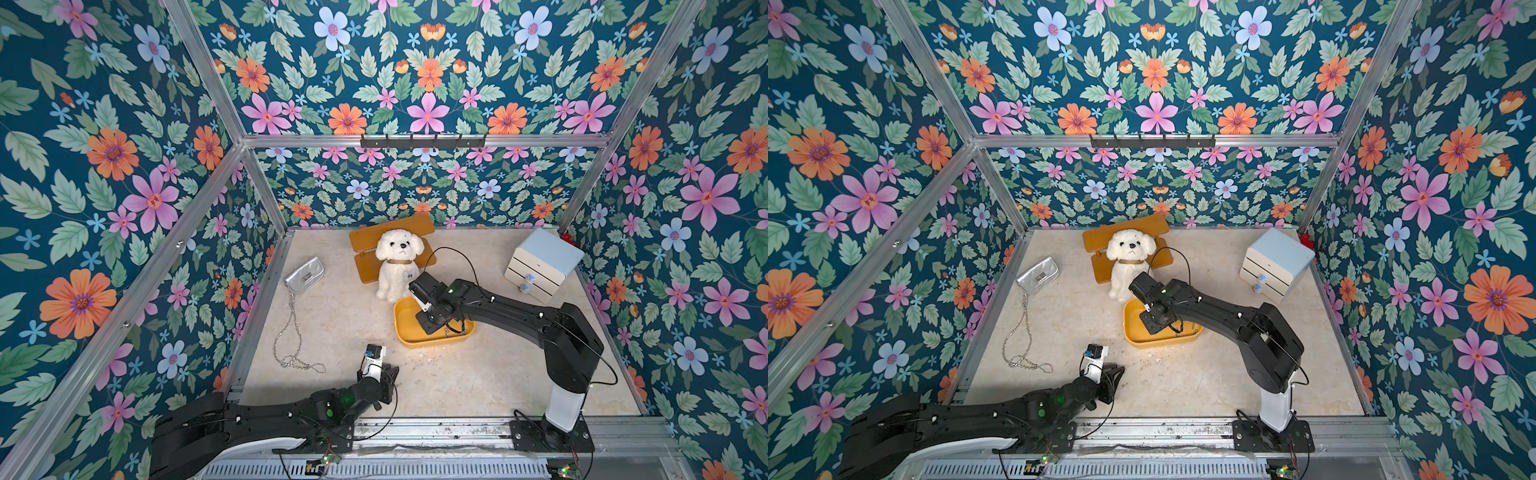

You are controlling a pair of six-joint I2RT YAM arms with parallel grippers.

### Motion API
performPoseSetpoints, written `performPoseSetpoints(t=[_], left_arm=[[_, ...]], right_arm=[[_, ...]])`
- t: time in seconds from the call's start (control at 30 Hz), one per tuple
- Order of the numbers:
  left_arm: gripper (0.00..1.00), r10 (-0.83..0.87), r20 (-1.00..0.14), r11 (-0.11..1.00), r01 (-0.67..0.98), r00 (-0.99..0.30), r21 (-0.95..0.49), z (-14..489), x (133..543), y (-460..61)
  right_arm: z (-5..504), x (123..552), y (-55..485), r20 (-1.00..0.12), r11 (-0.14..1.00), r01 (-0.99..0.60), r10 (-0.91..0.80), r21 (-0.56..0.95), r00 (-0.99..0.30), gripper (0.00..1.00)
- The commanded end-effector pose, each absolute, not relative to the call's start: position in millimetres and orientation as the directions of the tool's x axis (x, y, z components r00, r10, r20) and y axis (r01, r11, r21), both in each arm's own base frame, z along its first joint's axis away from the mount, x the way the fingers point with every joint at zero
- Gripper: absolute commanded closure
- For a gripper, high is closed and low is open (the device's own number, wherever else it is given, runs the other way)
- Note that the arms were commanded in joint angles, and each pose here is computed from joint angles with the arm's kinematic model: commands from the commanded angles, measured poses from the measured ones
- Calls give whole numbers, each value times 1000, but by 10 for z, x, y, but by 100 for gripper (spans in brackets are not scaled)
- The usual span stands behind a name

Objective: Put the screws on the desktop into the storage box
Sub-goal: Place the screw in the storage box, then pick up the screw from the center of the board.

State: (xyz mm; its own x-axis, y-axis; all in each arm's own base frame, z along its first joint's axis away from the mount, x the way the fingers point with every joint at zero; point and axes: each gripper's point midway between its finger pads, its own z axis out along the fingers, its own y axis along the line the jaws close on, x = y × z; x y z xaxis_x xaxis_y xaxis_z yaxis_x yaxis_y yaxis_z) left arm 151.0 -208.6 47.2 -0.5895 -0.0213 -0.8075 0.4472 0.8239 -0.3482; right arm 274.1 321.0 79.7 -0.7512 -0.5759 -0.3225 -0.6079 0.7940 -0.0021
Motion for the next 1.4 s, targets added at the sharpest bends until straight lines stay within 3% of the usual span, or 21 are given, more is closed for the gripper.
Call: performPoseSetpoints(t=[0.0, 0.1, 0.23, 0.43, 0.73, 1.07, 1.37], left_arm=[[66, -34, -820, 820, 452, -572, -350, 522, 1528, -2089], [65, -48, -836, 827, 448, -546, -340, 607, 1575, -2090], [64, -80, -863, 831, 445, -498, -334, 731, 1648, -2088], [60, -164, -887, 832, 423, -431, -360, 939, 1878, -2013], [56, -257, -895, 858, 341, -365, -385, 1160, 2391, -1739], [55, -375, -876, 851, 261, -304, -455, 1389, 2834, -1219], [55, -419, -861, 829, 266, -289, -492, 1527, 3018, -1049]], right_arm=[[705, 2761, 3283, -317, 783, -622, -587, 11, -745, 81], [648, 2768, 3298, -313, 780, -626, -592, 11, -743, 78], [931, 2688, 3344, -387, 775, -631, -569, 42, -725, 77], [1231, 2098, 3531, -432, 703, -707, -615, 80, -660, 76], [925, 1464, 3852, -396, 615, -769, -672, 172, -626, 71], [581, 1458, 4036, -341, 615, -770, -697, 166, -631, 67], [332, 1450, 4062, -273, 620, -773, -726, 135, -631, 66]])
